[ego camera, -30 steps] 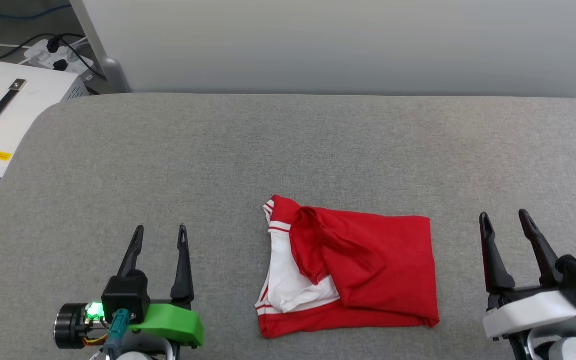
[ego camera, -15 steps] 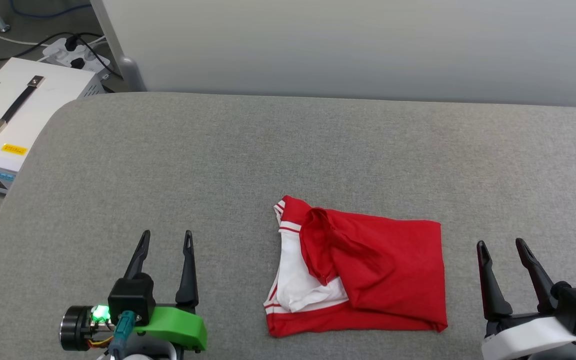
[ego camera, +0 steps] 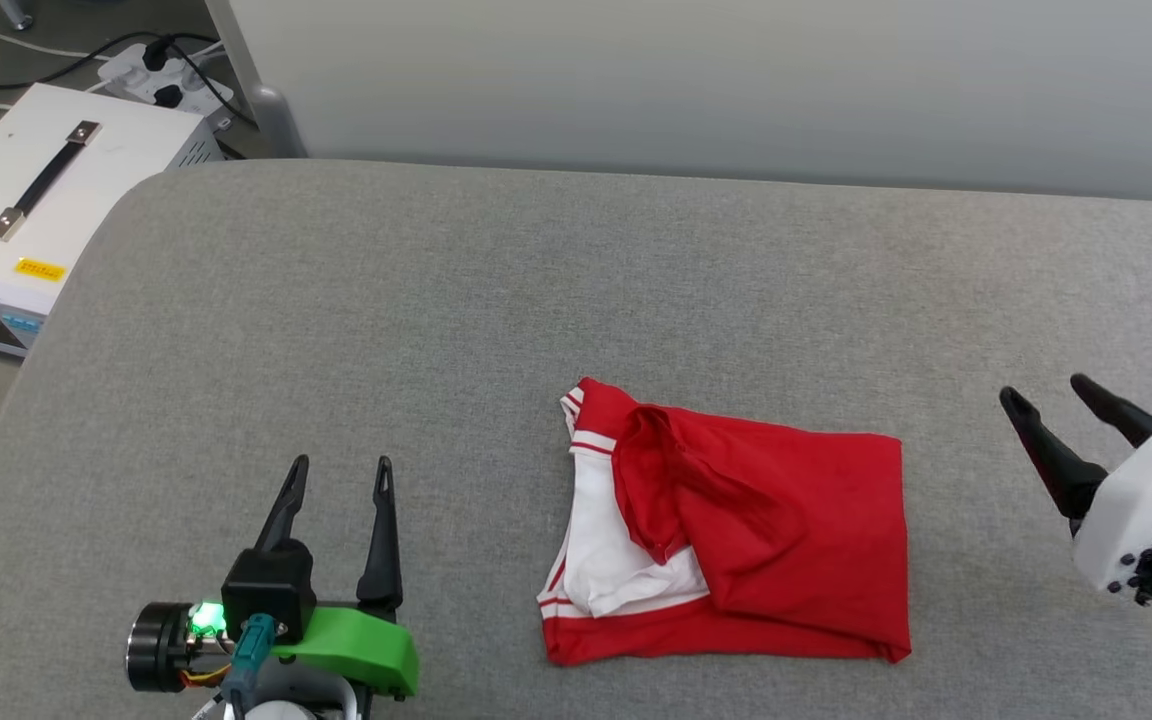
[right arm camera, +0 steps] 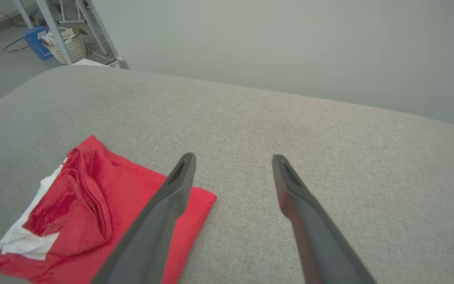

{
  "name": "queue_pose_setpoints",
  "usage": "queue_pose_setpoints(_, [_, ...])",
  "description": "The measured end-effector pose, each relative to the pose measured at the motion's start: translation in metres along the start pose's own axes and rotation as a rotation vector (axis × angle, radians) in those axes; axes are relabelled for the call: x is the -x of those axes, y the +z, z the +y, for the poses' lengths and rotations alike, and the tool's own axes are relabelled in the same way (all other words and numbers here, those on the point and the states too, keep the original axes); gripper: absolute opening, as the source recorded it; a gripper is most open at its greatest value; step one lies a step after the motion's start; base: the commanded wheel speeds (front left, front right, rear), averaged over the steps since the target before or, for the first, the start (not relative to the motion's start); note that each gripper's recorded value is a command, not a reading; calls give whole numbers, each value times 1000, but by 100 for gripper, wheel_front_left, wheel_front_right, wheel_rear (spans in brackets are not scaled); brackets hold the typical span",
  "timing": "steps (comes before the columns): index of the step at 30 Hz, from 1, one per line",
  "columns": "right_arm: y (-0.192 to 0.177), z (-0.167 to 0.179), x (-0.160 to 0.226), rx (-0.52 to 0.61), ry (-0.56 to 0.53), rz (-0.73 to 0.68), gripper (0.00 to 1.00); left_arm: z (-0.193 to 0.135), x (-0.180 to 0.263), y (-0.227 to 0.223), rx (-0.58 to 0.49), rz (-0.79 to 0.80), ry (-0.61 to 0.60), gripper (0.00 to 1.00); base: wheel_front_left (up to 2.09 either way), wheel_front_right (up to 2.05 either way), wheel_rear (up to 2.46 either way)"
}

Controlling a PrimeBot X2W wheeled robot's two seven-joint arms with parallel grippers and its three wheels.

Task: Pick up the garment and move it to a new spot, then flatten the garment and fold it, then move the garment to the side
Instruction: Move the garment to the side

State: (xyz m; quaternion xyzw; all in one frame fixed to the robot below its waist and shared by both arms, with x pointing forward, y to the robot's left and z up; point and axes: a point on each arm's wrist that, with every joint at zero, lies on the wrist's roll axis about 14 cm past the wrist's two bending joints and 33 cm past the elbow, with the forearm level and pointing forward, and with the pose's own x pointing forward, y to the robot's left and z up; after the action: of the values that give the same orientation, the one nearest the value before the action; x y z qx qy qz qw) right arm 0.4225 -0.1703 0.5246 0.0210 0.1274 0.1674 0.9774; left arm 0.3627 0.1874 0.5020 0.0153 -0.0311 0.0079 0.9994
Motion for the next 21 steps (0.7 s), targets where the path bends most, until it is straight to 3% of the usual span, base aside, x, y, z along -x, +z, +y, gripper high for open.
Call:
queue_pose_setpoints(9, [-57, 8, 7, -215, 151, 483, 100, 3, -8, -6, 2, 18, 11, 100, 0, 0, 0])
queue_pose_setpoints(16, [-102, 28, -1, -286, 221, 683, 100, -2, -22, -9, 7, 20, 1, 100, 0, 0, 0])
queue_pose_setpoints(21, [-119, 49, -23, -331, 269, 719, 100, 3, -31, -11, 1, 25, 11, 100, 0, 0, 0])
